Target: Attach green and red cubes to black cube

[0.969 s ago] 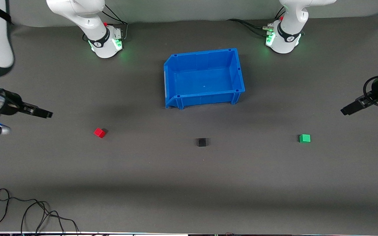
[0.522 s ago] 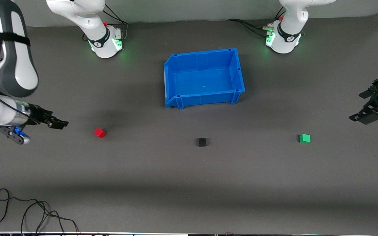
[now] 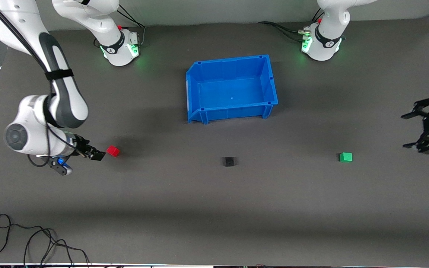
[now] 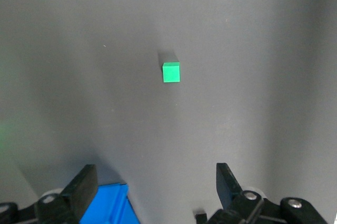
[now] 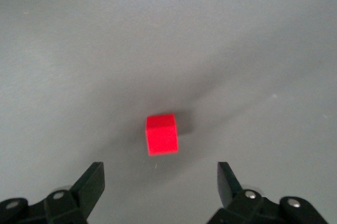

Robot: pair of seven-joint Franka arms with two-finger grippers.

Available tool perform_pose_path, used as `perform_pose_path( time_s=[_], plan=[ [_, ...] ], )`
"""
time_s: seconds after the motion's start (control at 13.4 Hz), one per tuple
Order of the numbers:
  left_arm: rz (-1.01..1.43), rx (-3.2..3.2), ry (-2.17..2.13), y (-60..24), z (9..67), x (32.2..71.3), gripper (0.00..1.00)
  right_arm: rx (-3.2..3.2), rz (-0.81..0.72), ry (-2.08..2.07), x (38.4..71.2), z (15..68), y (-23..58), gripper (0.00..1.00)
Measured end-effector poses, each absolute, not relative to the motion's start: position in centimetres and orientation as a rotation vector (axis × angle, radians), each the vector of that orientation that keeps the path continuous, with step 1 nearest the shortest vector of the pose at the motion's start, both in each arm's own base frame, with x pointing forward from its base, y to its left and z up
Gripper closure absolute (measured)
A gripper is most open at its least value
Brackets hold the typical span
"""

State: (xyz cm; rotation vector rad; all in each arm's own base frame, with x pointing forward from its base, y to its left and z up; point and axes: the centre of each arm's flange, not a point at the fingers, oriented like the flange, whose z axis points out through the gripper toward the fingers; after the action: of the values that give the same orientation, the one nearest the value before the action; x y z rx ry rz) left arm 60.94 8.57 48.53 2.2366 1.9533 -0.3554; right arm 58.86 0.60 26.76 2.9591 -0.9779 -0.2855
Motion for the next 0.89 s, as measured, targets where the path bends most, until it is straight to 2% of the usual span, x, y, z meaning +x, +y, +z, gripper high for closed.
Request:
perform_pose_path(
  time_s=[0.45, 0.75, 0.82, 0.89],
  plan=[
    [-0.382, 2.107, 1.956, 9.8, 34.7, 62.3, 0.0, 2.955, -0.247, -0.963, 57.7, 21.3, 1.2, 0.07],
    [-0.376, 2.088, 1.893, 9.9, 27.5, 62.0, 0.0, 2.951, -0.22, -0.96, 57.4, 18.4, 1.2, 0.1],
    [-0.374, 2.085, 1.896, 10.0, 26.0, 62.0, 0.0, 2.953, -0.216, -0.95, 57.3, 17.9, 1.6, 0.16],
    [-0.377, 2.083, 1.903, 10.1, 24.6, 62.0, 0.0, 2.953, -0.218, -0.941, 57.2, 17.6, 2.0, 0.16]
  ],
)
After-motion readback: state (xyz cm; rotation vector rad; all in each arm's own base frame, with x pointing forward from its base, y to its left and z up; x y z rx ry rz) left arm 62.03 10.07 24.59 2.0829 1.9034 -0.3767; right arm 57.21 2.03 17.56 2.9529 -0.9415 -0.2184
